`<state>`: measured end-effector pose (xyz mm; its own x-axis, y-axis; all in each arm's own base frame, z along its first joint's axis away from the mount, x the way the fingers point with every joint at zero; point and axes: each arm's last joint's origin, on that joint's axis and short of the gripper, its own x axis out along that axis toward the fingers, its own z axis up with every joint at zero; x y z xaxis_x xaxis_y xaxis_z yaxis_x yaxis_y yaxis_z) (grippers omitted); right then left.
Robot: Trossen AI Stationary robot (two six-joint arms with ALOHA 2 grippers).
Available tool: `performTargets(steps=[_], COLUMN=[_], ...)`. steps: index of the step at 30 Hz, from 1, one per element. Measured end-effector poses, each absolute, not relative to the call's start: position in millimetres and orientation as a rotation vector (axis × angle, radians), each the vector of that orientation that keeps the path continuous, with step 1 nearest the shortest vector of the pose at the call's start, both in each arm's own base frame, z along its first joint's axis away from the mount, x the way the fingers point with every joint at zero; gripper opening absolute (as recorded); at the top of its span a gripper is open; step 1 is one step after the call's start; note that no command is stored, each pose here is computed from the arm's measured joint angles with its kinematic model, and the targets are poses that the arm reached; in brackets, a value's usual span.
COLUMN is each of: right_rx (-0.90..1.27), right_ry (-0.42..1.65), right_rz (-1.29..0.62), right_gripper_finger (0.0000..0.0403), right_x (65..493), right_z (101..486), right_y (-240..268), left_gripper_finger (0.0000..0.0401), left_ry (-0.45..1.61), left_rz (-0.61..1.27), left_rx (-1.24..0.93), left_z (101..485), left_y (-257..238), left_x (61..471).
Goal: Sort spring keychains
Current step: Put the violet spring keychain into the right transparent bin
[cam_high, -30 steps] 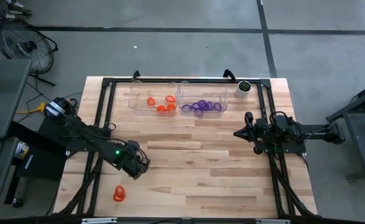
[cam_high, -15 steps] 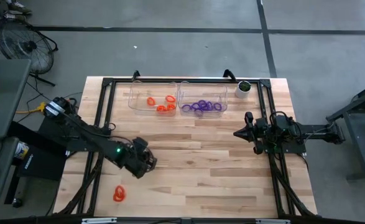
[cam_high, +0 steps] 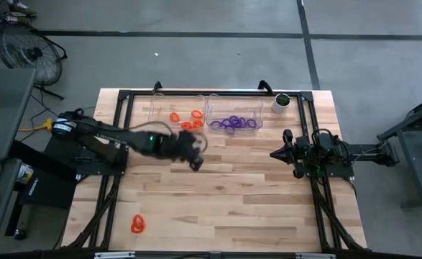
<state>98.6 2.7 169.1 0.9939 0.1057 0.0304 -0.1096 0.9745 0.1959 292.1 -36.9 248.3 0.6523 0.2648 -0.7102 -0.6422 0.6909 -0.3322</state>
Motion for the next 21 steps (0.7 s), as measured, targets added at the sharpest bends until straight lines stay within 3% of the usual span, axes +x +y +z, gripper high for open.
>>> performTargets(steps=[12, 21], right_rx=[0.199, 0.199], right_ry=[-0.02, -0.019], right_rz=[0.109, 0.108], right_gripper_finger=[0.0012, 0.0012], right_x=[98.6, 98.6], right_z=[169.1, 169.0], right_y=[2.7, 2.7], left_gripper_finger=[0.0, 0.0], left_ry=[0.591, 0.626], left_rz=[0.568, 0.567], left_rx=[-0.504, -0.455], left_z=[297.1, 294.7], left_y=[73.5, 140.0], left_x=[343.3, 380.6])
